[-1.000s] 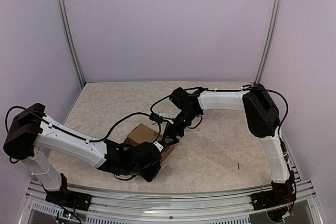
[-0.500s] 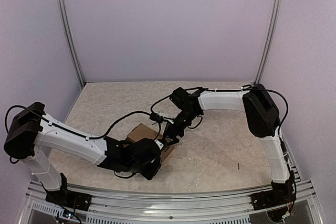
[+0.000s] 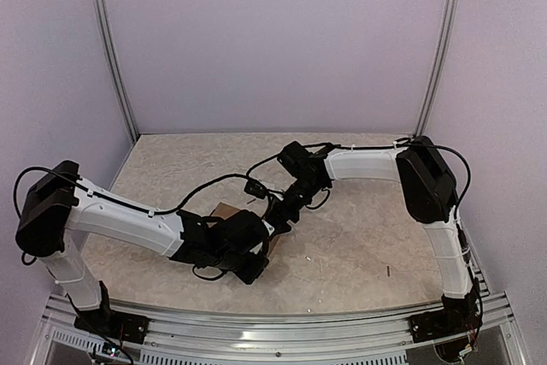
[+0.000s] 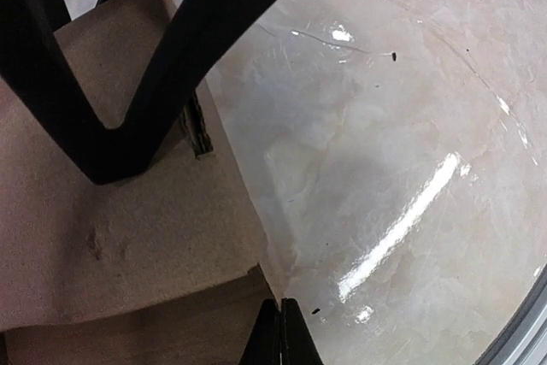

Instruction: Fold the paper box

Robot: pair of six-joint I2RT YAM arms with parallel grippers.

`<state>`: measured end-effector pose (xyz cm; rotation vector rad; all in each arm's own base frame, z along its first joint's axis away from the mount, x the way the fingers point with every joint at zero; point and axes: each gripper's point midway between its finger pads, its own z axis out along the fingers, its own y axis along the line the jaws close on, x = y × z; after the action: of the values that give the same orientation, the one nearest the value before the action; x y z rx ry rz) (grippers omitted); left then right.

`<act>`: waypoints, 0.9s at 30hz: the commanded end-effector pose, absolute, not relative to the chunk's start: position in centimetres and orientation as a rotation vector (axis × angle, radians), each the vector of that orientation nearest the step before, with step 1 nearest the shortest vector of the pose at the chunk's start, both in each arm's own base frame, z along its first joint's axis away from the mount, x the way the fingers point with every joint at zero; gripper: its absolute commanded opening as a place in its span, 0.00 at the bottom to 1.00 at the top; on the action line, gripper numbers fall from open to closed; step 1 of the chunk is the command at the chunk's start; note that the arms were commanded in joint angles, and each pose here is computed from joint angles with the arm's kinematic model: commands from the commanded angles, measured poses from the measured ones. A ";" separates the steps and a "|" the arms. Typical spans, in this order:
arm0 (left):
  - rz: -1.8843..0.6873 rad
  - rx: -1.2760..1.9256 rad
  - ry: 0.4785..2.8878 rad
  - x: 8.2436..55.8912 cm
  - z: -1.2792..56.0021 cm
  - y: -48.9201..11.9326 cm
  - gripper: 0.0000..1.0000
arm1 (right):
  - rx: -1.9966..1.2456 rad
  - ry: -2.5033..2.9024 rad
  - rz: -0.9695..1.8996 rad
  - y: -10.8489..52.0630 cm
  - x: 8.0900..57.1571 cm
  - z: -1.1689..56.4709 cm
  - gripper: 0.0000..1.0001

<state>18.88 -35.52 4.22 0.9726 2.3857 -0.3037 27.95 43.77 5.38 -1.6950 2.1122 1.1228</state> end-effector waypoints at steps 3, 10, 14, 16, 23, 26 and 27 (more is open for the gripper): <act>-0.279 0.860 2.263 24.0 7.3 -37.4 0.00 | -1.781 2.271 1.096 42.0 24.5 1.6 0.73; -0.284 0.836 2.264 24.8 7.9 -37.1 0.00 | -1.786 2.268 1.091 42.0 24.4 1.6 0.73; -0.269 0.824 2.278 25.5 7.6 -36.8 0.00 | -1.790 2.268 1.084 41.9 24.4 1.5 0.73; -0.261 0.825 2.276 25.7 7.6 -36.8 0.00 | -1.790 2.267 1.076 41.9 24.4 1.5 0.73; -0.261 0.845 2.271 25.7 7.7 -37.0 0.00 | -1.789 2.271 1.053 41.8 24.8 1.3 0.73; -0.258 0.856 2.278 25.3 7.7 -36.8 0.00 | -1.775 2.271 1.051 41.8 25.4 1.5 0.73; -0.252 0.862 2.276 25.2 7.8 -36.8 0.00 | -1.769 2.269 1.047 41.7 25.6 1.7 0.73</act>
<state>20.66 -36.33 4.51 1.0027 2.4000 -0.3154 28.49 44.09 5.42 -1.6856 2.0843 1.1019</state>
